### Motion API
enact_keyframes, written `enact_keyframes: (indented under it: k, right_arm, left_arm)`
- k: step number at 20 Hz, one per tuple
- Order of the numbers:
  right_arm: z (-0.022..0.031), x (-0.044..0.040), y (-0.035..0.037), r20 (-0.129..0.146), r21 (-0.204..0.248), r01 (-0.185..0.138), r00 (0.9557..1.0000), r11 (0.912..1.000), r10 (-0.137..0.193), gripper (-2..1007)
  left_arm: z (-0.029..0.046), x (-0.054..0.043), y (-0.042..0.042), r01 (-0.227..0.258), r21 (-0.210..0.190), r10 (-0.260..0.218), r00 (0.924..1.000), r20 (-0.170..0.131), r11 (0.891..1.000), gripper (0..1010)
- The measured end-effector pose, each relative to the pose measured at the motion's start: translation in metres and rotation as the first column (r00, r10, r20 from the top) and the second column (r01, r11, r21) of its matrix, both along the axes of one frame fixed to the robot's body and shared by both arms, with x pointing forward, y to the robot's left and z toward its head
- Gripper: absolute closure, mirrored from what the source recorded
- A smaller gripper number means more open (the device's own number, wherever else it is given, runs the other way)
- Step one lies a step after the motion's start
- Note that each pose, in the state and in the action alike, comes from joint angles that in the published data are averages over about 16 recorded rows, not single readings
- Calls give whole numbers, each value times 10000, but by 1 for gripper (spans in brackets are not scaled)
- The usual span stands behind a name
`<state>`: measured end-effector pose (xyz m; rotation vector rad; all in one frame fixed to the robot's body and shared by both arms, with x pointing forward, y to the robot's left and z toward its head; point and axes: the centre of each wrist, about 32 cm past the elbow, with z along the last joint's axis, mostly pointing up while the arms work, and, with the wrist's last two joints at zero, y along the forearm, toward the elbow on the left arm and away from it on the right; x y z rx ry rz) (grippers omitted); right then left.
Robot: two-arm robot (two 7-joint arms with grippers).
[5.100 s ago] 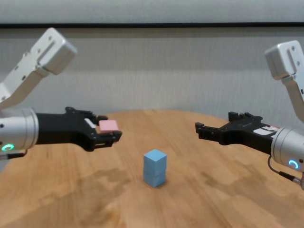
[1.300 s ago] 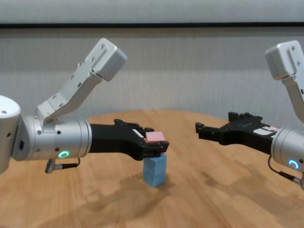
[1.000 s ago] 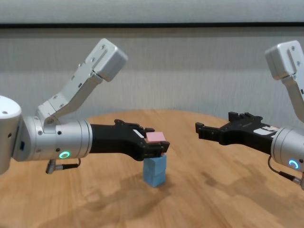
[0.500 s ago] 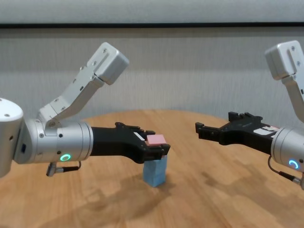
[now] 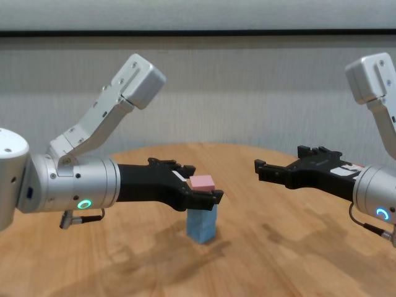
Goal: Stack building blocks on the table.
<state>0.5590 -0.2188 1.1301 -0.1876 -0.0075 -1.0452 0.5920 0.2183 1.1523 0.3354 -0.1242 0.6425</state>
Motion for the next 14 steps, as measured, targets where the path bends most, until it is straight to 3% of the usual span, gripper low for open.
enact_keyframes:
  k: [7, 14]
  right_arm:
    - [0, 0, 0, 0, 0, 0, 10000, 10000, 0, 4]
    - [0, 0, 0, 0, 0, 0, 10000, 10000, 0, 4]
  left_arm:
    - [43, 2, 51, -196, -150, 199, 9997, 157, 9997, 66]
    - [111, 27, 153, -649, -306, 661, 9970, 413, 9974, 11]
